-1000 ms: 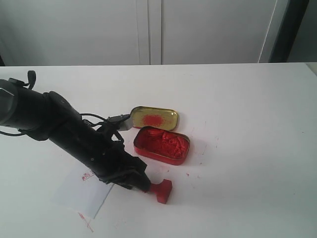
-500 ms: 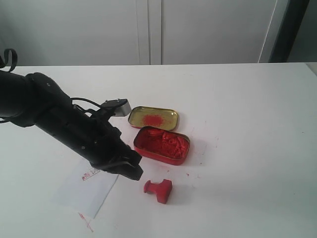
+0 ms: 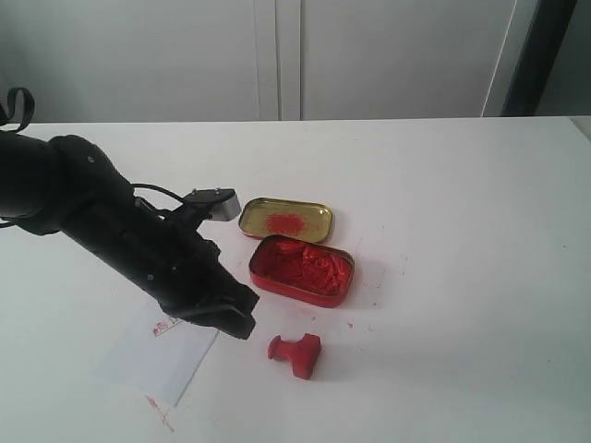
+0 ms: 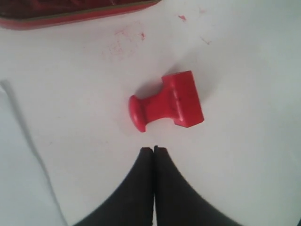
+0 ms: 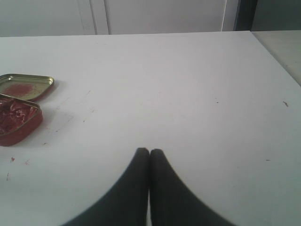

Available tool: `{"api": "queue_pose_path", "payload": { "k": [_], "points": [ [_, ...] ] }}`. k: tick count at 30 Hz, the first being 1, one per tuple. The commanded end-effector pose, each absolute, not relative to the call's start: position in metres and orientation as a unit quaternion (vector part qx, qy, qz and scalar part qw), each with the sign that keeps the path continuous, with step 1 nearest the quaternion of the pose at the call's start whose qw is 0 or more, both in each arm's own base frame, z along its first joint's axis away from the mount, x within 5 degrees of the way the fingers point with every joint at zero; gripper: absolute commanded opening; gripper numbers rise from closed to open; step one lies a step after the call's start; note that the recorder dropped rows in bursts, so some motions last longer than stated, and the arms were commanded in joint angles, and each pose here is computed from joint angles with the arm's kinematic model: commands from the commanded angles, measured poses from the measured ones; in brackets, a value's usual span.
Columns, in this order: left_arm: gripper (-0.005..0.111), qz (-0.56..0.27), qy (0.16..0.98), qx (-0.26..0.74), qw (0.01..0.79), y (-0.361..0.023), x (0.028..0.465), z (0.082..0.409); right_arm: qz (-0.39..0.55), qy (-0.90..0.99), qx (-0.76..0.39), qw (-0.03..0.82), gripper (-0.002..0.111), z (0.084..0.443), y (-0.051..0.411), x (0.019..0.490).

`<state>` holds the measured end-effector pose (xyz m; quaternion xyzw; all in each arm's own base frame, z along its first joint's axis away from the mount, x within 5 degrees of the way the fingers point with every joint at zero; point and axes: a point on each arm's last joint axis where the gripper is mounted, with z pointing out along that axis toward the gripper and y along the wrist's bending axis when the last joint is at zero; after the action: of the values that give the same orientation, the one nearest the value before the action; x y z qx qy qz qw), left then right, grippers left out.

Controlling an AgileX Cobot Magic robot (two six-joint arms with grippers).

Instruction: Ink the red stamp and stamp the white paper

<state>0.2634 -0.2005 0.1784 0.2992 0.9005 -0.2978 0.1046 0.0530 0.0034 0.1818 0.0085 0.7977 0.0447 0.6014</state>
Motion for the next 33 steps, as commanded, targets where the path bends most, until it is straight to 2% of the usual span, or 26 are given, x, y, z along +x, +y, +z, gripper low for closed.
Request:
{"api": "queue_pose_path", "payload": {
  "k": [1,9,12,24,33],
  "points": [
    [0.000,-0.269,0.917,0.281,0.086,-0.186,0.265,0.177,0.041,0.793,0.010,0.607,0.000,0.182,0.003,0.053],
    [0.000,-0.221,0.945,0.230,0.075,-0.149,0.279,0.178,0.041,0.793,0.010,0.607,0.000,0.182,0.003,0.053],
    [0.000,-0.203,0.959,0.179,0.079,-0.133,0.283,0.184,0.041,0.793,0.010,0.607,0.000,0.182,0.003,0.053],
    [0.000,-0.024,0.995,0.077,0.066,-0.071,0.287,0.193,0.041,0.793,0.010,0.607,0.000,0.182,0.003,0.053],
    [0.000,-0.028,0.994,0.052,0.093,-0.054,0.274,0.214,0.041,0.793,0.010,0.607,0.000,0.182,0.003,0.053]
  ]
}}
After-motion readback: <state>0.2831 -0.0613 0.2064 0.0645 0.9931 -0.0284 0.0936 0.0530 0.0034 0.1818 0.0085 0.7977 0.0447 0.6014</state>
